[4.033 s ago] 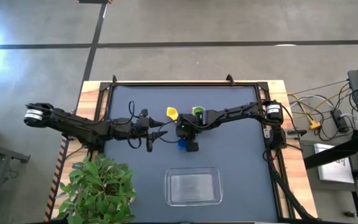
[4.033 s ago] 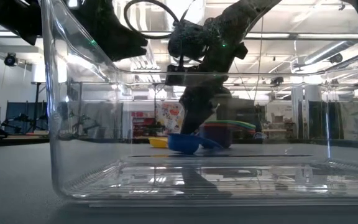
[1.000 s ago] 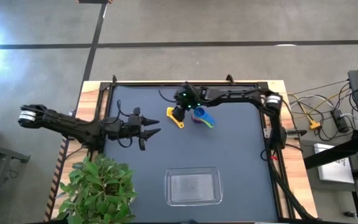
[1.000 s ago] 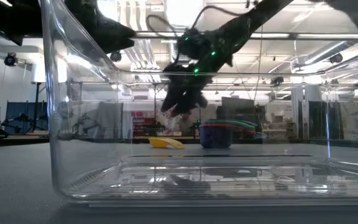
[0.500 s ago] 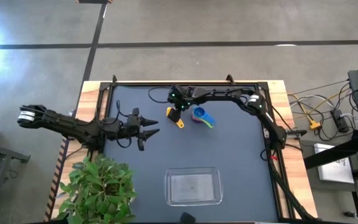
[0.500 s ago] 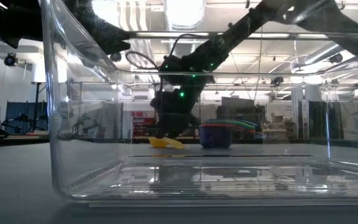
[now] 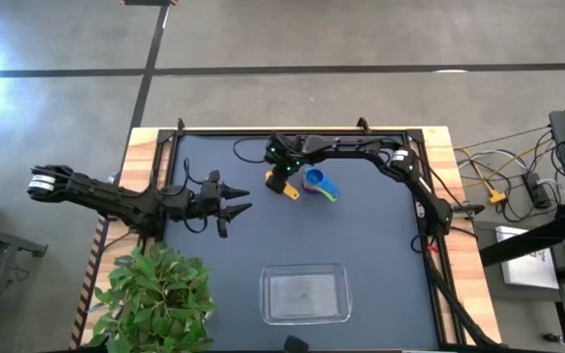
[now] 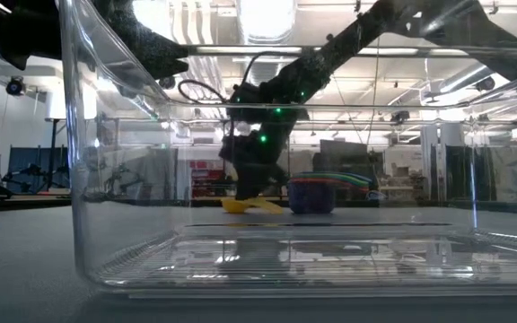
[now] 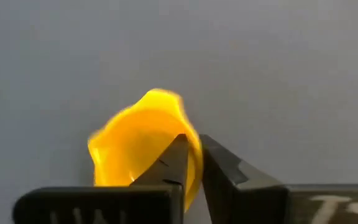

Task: Nest measuring cups in basket
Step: Stack the yellow measuring cup on top of the blue measuring cup

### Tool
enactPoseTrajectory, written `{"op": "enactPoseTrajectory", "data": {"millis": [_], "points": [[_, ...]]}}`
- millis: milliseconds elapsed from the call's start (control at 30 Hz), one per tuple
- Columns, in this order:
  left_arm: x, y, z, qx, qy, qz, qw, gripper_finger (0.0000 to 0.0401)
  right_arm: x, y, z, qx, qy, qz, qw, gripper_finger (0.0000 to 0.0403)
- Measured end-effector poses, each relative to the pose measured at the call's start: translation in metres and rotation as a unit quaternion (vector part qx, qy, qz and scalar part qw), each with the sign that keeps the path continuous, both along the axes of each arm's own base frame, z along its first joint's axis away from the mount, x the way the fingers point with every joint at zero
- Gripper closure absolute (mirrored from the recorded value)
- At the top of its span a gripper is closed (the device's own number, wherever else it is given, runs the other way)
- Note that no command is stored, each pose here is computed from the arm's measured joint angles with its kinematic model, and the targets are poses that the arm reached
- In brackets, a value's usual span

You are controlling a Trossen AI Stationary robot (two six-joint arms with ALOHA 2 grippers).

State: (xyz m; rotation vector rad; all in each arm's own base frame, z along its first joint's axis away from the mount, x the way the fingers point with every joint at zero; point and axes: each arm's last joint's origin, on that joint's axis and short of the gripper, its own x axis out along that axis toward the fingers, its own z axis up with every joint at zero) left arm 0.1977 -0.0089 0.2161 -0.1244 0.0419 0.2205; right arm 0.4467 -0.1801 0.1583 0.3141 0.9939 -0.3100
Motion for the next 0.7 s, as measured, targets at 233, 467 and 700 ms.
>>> {"op": "enactPoseTrajectory", "data": {"millis": [233, 467, 700], "points": [[0.0, 0.0, 0.0, 0.0, 0.0, 0.0, 1.0, 0.0247, -0.009, 0.006, 0.04, 0.018, -0.033, 0.018, 0.999, 0.0392], [0.0, 0.0, 0.0, 0.008, 0.002, 0.0, 1.0, 0.0247, -0.043, 0.02, 0.106, 0.003, -0.048, 0.029, 0.998, 0.0393], [0.0, 0.0, 0.0, 0.009, 0.001, 0.0, 1.0, 0.0247, -0.091, 0.04, 0.124, -0.002, -0.076, 0.008, 0.997, 0.0394]]}}
